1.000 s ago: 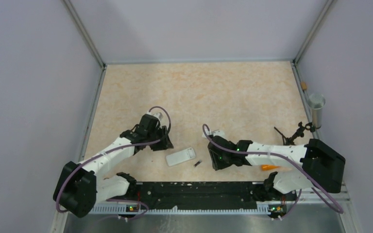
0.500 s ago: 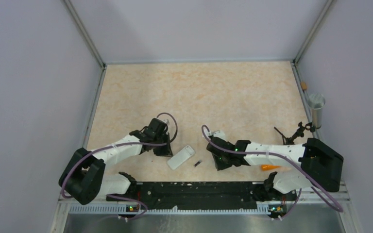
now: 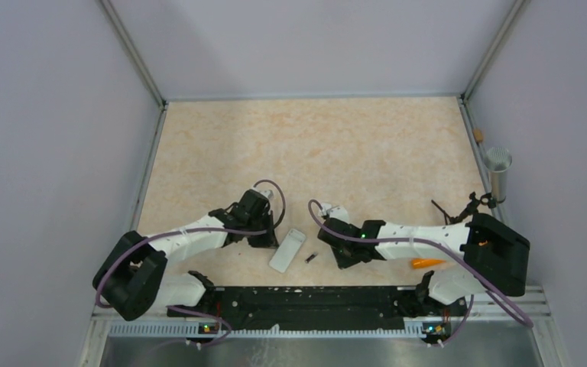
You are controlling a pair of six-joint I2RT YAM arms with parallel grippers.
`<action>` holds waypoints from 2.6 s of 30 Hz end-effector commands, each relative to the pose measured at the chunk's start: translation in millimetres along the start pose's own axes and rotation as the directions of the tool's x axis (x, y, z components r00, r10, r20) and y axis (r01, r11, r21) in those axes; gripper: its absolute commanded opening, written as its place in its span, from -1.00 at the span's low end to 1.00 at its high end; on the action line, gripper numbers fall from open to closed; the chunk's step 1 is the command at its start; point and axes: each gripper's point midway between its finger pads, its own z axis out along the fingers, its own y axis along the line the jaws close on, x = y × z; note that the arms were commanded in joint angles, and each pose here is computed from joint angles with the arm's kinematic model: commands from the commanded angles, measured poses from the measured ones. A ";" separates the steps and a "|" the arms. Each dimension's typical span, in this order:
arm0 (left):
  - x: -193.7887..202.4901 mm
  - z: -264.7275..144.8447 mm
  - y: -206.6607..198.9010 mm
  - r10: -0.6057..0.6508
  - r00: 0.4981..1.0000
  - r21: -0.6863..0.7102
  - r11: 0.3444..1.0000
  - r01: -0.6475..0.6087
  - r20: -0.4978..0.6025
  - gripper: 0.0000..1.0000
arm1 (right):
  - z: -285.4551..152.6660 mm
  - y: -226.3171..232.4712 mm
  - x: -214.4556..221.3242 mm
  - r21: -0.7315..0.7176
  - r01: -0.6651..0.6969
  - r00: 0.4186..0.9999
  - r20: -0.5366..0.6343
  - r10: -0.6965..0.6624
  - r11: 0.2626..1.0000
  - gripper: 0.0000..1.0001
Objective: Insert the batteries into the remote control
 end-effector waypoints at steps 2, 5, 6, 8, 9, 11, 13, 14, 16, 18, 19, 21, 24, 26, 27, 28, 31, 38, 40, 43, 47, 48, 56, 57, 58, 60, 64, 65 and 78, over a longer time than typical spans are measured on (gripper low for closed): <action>25.9 10.6 11.7 -0.014 0.998 -0.035 0.999 0.012 -0.068 -0.82 | -6.4 0.4 -11.8 0.037 0.038 0.999 0.026 -0.039 0.999 -1.00; 28.5 11.9 7.7 -0.019 0.997 -0.020 1.000 0.017 -0.071 -0.83 | -9.9 -2.6 -17.1 0.055 0.064 0.997 0.040 -0.066 0.996 -1.00; 30.0 12.2 6.1 -0.020 0.997 -0.014 1.000 0.019 -0.074 -0.83 | -11.6 -3.0 -19.2 0.057 0.075 0.996 0.045 -0.077 0.996 -1.00; 33.2 12.9 4.3 -0.023 0.997 -0.009 1.000 0.023 -0.078 -0.84 | -15.0 -1.8 -23.3 0.050 0.098 0.993 0.058 -0.100 0.994 -1.00; 34.6 13.1 3.6 -0.027 0.997 -0.007 1.000 0.027 -0.079 -0.84 | -16.6 -1.0 -25.9 0.045 0.109 0.991 0.067 -0.112 0.993 -1.00; 37.9 13.8 2.7 -0.033 0.996 -0.004 0.999 0.033 -0.082 -0.85 | -19.8 1.8 -29.4 0.029 0.132 0.988 0.077 -0.134 0.991 -1.00; 42.4 14.4 3.5 -0.046 0.995 -0.003 0.999 0.046 -0.087 -0.86 | -23.0 5.9 -33.8 0.010 0.157 0.983 0.090 -0.157 0.988 -1.00; 44.1 14.0 1.9 -0.053 0.995 0.003 0.999 0.053 -0.088 -0.87 | -24.5 8.6 -35.5 -0.004 0.178 0.980 0.095 -0.177 0.984 -1.00; 47.0 13.4 1.6 -0.062 0.994 0.006 0.998 0.062 -0.087 -0.88 | -27.2 14.7 -38.9 -0.034 0.212 0.973 0.104 -0.207 0.977 -1.00; 49.8 11.9 1.6 -0.068 0.994 0.007 0.998 0.069 -0.086 -0.89 | -30.6 19.8 -43.7 -0.055 0.231 0.967 0.120 -0.223 0.971 -1.00; 51.5 11.0 2.0 -0.070 0.994 0.007 0.997 0.071 -0.087 -0.89 | -32.5 21.8 -46.5 -0.061 0.238 0.965 0.130 -0.229 0.969 -1.00; 54.2 8.1 2.6 -0.072 0.994 0.006 0.997 0.073 -0.088 -0.89 | -35.1 22.8 -49.7 -0.061 0.245 0.963 0.135 -0.235 0.968 -1.00; 60.6 4.0 6.4 -0.070 0.993 -0.006 0.998 0.069 -0.096 -0.89 | -37.8 23.3 -51.7 -0.059 0.249 0.961 0.136 -0.240 0.967 -1.00; 64.6 1.5 6.5 -0.065 0.993 -0.003 0.998 0.066 -0.102 -0.89 | -38.5 23.7 -52.9 -0.060 0.254 0.960 0.140 -0.244 0.965 -1.00; 66.4 0.4 5.5 -0.061 0.992 0.002 0.998 0.062 -0.107 -0.89 | -38.6 23.8 -53.2 -0.060 0.256 0.959 0.140 -0.245 0.965 -1.00; 68.7 -0.5 4.0 -0.056 0.992 0.009 0.998 0.057 -0.115 -0.89 | -39.2 24.9 -54.2 -0.064 0.258 0.958 0.144 -0.247 0.964 -1.00; 74.4 -3.2 -3.4 -0.036 0.990 0.031 0.999 0.041 -0.134 -0.90 | -41.0 28.4 -57.5 -0.075 0.269 0.954 0.154 -0.255 0.960 -1.00; 83.4 -3.7 -17.0 -0.008 0.988 0.067 0.998 0.019 -0.156 -0.90 | -46.1 33.4 -65.6 -0.084 0.322 0.936 0.174 -0.305 0.943 -1.00; 83.1 -3.5 -16.7 -0.009 0.989 0.063 0.998 0.019 -0.150 -0.90 | -48.1 34.8 -67.5 -0.088 0.340 0.930 0.181 -0.321 0.936 -1.00; 81.4 -4.1 -15.4 -0.009 0.990 0.055 0.998 0.017 -0.137 -0.85 | -50.0 35.0 -71.2 -0.084 0.371 0.917 0.191 -0.351 0.925 -1.00; 72.1 -10.1 -12.4 -0.003 0.996 0.031 0.999 0.005 -0.088 -0.69 | -54.0 37.0 -77.4 -0.106 0.400 0.904 0.212 -0.372 0.910 -1.00; 69.8 -11.6 -13.0 -0.001 0.997 0.034 0.999 0.004 -0.076 -0.66 | -54.8 37.0 -79.5 -0.106 0.412 0.897 0.221 -0.383 0.905 -1.00; 48.6 -25.1 -25.3 -0.016 1.000 0.071 0.997 0.015 0.023 -0.42 | -62.1 35.7 -92.3 -0.074 0.549 0.809 0.296 -0.508 0.832 -1.00; 45.4 -27.3 -25.9 -0.016 0.999 0.072 0.997 0.013 0.040 -0.33 | -63.1 35.2 -93.1 -0.068 0.566 0.798 0.298 -0.524 0.822 -1.00; 41.1 -30.2 -26.8 -0.017 0.998 0.076 0.997 0.012 0.061 -0.28 | -64.6 34.2 -94.4 -0.062 0.581 0.786 0.302 -0.539 0.812 -1.00; 33.5 -35.6 -27.8 -0.019 0.995 0.083 0.996 0.011 0.097 -0.22 | -65.5 31.0 -97.3 -0.045 0.617 0.758 0.305 -0.577 0.786 -1.00; 18.4 -46.1 -31.9 -0.022 0.986 0.115 0.993 0.003 0.166 -0.11 | -64.7 28.6 -101.6 -0.039 0.664 0.719 0.306 -0.624 0.746 -1.00; 15.9 -48.1 -34.0 -0.020 0.984 0.130 0.992 -0.002 0.175 -0.08 | -64.3 29.3 -102.2 -0.045 0.675 0.711 0.307 -0.633 0.737 -1.00; -6.9 -88.0 -83.0 -0.030 0.975 0.519 0.850 -0.090 0.219 0.36 | -66.1 67.4 -101.7 -0.188 0.791 0.606 0.374 -0.702 0.582 -1.00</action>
